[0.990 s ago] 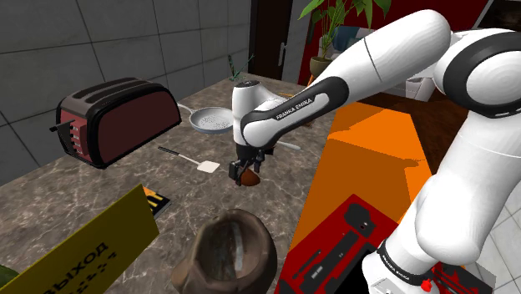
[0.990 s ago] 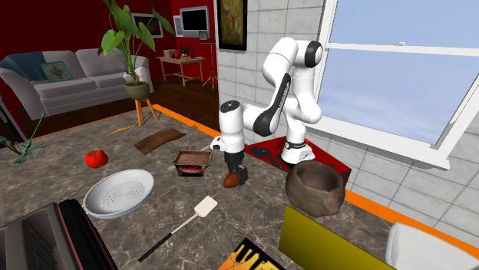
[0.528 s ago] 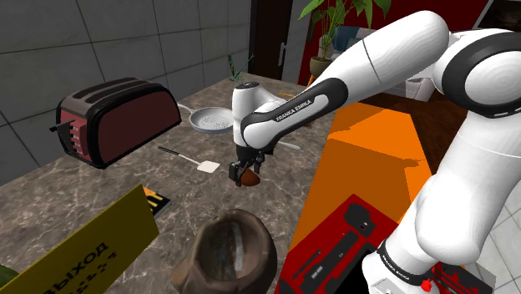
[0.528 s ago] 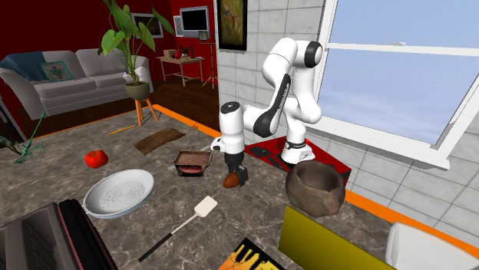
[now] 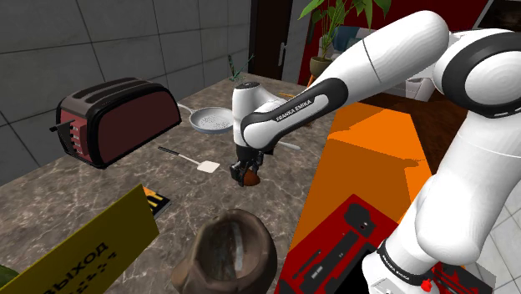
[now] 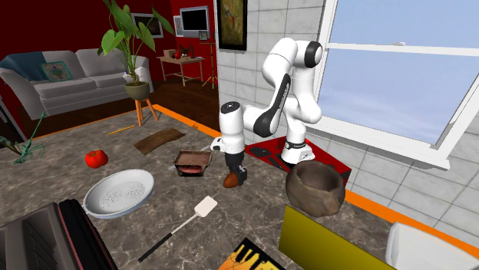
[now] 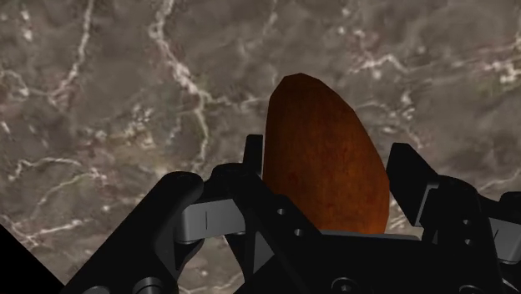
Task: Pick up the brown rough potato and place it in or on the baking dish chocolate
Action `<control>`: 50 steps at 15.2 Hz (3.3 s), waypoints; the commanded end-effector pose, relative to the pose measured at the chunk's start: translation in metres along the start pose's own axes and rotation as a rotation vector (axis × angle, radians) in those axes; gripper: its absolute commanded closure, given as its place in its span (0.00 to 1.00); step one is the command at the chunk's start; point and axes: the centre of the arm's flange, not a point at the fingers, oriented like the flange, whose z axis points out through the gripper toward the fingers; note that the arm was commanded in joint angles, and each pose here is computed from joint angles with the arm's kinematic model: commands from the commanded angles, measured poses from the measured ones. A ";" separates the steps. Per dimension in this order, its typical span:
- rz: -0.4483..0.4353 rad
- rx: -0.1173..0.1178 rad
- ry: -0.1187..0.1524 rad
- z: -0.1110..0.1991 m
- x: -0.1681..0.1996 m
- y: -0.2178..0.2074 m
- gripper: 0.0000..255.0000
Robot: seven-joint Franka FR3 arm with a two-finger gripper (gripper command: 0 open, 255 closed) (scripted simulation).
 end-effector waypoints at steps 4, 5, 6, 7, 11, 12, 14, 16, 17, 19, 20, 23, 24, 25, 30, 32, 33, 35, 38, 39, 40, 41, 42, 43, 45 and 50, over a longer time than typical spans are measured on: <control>0.000 0.000 0.000 -0.005 0.000 0.000 1.00; 0.000 0.000 0.000 -0.010 -0.001 0.000 1.00; 0.000 0.000 0.000 -0.016 -0.001 0.000 1.00; 0.000 0.000 0.000 -0.021 -0.002 0.000 1.00; 0.000 0.000 0.000 -0.042 -0.003 0.000 1.00; 0.000 0.000 0.000 -0.047 -0.003 0.000 1.00; 0.000 0.000 0.000 -0.058 -0.004 0.000 1.00; 0.000 0.000 0.000 -0.068 -0.005 0.000 1.00; 0.000 0.000 0.000 -0.074 -0.005 0.000 1.00; 0.000 0.000 0.000 -0.084 -0.006 0.000 1.00; 0.000 0.000 0.000 -0.089 -0.006 0.000 1.00; 0.000 0.000 0.000 -0.105 -0.007 0.000 1.00; 0.000 0.000 0.000 -0.110 -0.008 0.000 1.00; 0.000 0.000 0.000 -0.116 -0.008 0.000 1.00; 0.000 0.000 0.000 -0.142 -0.010 0.000 1.00; 0.000 0.000 0.000 -0.153 -0.011 0.000 1.00; 0.000 0.000 0.000 -0.158 -0.011 0.000 1.00; 0.000 0.000 0.000 -0.168 -0.012 0.000 1.00; 0.000 0.000 0.000 -0.172 0.000 0.024 1.00; 0.000 0.000 0.000 -0.172 0.006 0.035 1.00; 0.000 0.000 0.000 -0.172 0.013 0.047 1.00; 0.000 0.000 0.000 -0.173 0.019 0.059 1.00; 0.000 0.000 0.000 -0.173 0.025 0.070 1.00; 0.000 0.000 0.000 -0.173 0.031 0.082 1.00; 0.000 0.000 0.000 -0.174 0.043 0.105 1.00; 0.000 0.000 0.000 -0.176 0.074 0.164 1.00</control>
